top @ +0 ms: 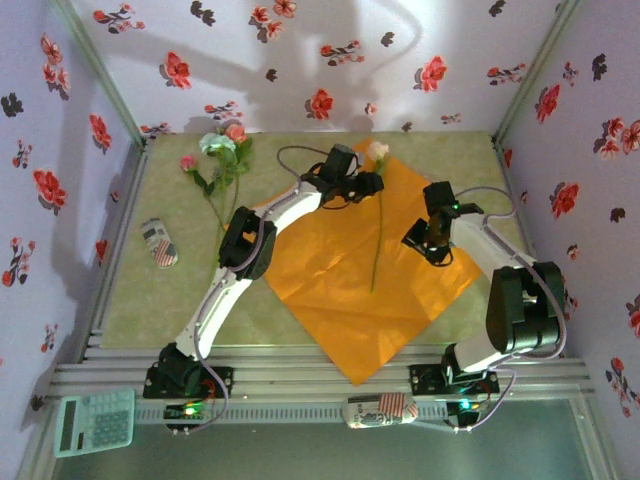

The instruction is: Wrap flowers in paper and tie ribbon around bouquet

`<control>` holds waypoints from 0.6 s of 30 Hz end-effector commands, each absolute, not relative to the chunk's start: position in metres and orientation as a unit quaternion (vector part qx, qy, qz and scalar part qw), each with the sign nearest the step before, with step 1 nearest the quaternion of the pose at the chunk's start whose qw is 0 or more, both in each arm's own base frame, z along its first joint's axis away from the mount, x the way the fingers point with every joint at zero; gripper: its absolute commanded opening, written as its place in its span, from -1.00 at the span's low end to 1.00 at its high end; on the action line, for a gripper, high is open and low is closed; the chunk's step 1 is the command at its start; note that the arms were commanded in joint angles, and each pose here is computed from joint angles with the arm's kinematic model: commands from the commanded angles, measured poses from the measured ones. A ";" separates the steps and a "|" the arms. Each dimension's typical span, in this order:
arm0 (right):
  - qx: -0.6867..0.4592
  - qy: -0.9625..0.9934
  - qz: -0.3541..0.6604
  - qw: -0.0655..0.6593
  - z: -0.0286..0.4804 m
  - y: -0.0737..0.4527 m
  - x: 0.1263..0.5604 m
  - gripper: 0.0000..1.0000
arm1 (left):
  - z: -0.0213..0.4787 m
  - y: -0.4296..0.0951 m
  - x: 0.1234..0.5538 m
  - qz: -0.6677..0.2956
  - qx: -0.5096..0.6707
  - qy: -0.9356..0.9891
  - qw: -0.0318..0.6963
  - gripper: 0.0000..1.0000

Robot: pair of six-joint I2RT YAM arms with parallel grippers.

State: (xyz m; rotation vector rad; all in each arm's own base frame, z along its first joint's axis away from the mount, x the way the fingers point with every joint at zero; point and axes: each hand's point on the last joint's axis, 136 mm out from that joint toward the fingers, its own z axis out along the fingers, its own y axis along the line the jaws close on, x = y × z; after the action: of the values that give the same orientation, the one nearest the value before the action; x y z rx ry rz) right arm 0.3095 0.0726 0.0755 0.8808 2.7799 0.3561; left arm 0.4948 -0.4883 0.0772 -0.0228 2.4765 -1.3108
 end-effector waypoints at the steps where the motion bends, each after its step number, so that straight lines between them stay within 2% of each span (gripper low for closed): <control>1: 0.289 0.946 0.114 0.096 0.072 0.070 0.305 0.00 | 0.120 -0.480 0.492 -0.457 -0.005 0.871 0.184 0.07; 5: 0.283 0.948 0.109 0.097 0.070 0.069 0.307 0.00 | 0.147 -0.453 0.471 -0.439 -0.025 0.877 0.195 0.13; 7: 0.282 0.948 0.108 0.100 0.071 0.069 0.310 0.00 | 0.143 -0.438 0.458 -0.436 -0.047 0.880 0.181 0.06; 13: 0.279 0.949 0.110 0.102 0.072 0.071 0.320 0.00 | 0.089 -0.414 0.431 -0.417 -0.108 0.895 0.121 -0.25; 18: 0.272 0.949 0.112 0.112 0.080 0.075 0.328 -0.01 | 0.052 -0.386 0.430 -0.378 -0.151 0.907 0.107 -0.35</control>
State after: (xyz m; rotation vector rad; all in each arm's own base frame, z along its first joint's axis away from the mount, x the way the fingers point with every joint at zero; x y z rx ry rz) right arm 0.3170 0.0736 0.0700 0.8377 2.8059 0.3387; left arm 0.4224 -0.4066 0.0759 -0.3184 2.6504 -1.1814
